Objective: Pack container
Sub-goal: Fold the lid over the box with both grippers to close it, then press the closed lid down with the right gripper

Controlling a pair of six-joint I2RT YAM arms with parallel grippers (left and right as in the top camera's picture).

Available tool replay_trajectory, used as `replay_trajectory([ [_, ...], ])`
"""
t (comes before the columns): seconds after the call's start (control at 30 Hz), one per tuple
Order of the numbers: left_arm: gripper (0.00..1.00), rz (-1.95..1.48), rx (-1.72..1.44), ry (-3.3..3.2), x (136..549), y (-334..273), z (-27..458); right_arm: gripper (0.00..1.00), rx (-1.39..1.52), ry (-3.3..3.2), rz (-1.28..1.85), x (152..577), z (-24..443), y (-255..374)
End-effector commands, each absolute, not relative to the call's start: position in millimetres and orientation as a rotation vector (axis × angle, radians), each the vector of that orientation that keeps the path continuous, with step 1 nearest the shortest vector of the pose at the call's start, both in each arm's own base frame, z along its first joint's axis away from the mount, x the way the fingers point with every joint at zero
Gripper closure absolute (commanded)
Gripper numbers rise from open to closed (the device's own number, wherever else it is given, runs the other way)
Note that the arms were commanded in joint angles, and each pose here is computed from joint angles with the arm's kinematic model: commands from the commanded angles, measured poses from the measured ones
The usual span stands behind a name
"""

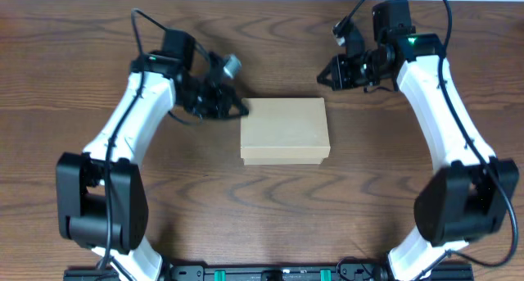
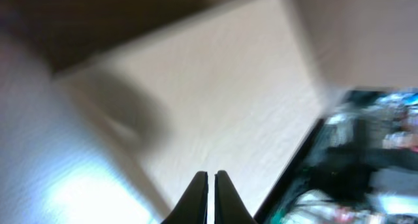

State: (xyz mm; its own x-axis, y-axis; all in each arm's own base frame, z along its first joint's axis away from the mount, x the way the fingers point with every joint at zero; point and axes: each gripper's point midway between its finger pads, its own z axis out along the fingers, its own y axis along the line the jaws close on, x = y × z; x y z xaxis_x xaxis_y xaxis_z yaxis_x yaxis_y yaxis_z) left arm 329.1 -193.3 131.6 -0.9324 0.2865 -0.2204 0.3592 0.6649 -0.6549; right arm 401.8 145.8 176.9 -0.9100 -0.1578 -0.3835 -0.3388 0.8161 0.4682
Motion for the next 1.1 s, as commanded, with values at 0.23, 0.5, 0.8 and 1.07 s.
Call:
replay_trajectory([
  [0.23,0.56,0.132,0.144,2.818,352,-63,154,0.97,-0.495,2.617,0.194,371,219,156],
  [0.5,0.42,0.206,-0.093,2.758,349,-7,179,0.99,-0.434,2.620,0.215,343,223,203],
  [0.8,0.42,0.202,-0.090,2.756,351,-6,177,0.99,-0.388,2.711,0.195,311,190,226],
  [1.07,0.41,0.159,-0.083,2.759,351,-11,177,0.99,-0.379,2.794,0.169,290,157,227],
])
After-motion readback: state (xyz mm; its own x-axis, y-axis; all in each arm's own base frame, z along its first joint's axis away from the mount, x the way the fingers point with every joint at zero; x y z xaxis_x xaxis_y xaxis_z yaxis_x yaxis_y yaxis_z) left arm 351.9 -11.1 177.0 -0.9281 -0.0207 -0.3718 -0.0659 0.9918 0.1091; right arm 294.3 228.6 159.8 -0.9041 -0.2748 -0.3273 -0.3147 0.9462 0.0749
